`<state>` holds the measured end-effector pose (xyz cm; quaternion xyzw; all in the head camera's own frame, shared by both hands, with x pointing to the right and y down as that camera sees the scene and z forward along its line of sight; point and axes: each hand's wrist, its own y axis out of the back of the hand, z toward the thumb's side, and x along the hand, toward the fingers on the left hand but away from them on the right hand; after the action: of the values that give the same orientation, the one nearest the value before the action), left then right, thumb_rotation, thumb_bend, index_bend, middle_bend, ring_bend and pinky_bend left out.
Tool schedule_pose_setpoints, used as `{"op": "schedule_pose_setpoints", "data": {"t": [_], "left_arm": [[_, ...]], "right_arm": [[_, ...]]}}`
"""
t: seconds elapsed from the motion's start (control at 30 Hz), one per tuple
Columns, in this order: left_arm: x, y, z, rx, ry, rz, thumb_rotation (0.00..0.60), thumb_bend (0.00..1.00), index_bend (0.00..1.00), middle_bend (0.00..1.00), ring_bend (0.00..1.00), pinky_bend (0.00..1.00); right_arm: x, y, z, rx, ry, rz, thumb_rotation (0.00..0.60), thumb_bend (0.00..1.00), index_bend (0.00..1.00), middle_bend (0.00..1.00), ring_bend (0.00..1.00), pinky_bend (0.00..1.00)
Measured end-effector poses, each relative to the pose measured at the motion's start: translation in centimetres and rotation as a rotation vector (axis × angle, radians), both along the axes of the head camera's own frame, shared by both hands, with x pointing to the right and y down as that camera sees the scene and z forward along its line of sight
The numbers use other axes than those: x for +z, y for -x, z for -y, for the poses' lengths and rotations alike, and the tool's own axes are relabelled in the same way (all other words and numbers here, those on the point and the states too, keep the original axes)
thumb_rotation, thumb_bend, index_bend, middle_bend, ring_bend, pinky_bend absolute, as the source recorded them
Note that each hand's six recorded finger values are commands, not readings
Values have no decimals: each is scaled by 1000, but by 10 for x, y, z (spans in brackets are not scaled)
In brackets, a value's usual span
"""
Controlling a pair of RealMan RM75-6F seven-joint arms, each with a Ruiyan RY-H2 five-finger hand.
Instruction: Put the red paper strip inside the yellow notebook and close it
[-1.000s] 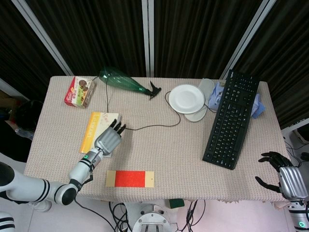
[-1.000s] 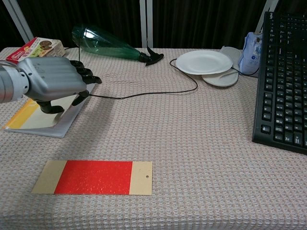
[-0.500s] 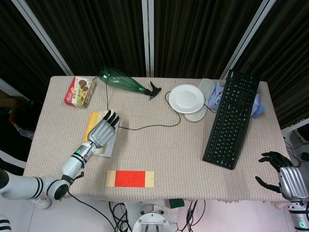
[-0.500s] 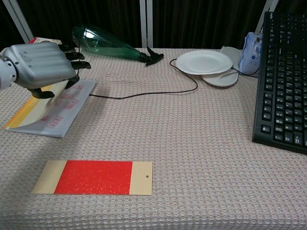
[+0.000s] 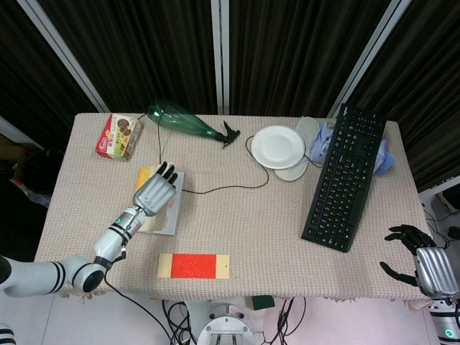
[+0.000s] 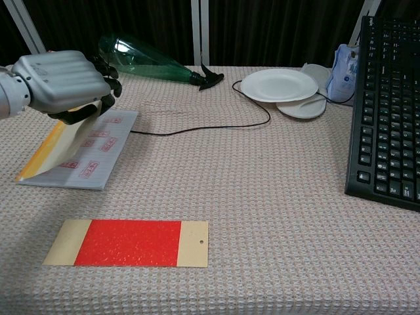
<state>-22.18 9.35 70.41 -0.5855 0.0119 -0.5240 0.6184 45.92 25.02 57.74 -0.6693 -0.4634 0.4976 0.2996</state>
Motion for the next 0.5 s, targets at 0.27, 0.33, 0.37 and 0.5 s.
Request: {"op": "schedule_pose_setpoints", "data": {"t": [0.27, 0.33, 0.37, 0.5], "left_arm": [[-1, -35, 0, -29, 42, -93, 600, 607, 565, 259, 130, 163], [-2, -44, 1, -55, 60, -132, 600, 607, 563, 259, 130, 163], [-4, -51, 2, -73, 70, -160, 600, 607, 562, 259, 130, 164], [-10, -72, 7, -133, 102, -236, 600, 609, 559, 258, 130, 167]], "right_arm": [[0, -6, -1, 15, 2, -2, 600, 124, 413, 257, 192, 269], [0, -7, -2, 17, 4, -2, 600, 124, 413, 256, 192, 269], [0, -8, -2, 18, 5, -2, 600, 124, 413, 256, 192, 270], [1, -9, -1, 21, 4, 0, 600, 124, 413, 256, 192, 270]]}}
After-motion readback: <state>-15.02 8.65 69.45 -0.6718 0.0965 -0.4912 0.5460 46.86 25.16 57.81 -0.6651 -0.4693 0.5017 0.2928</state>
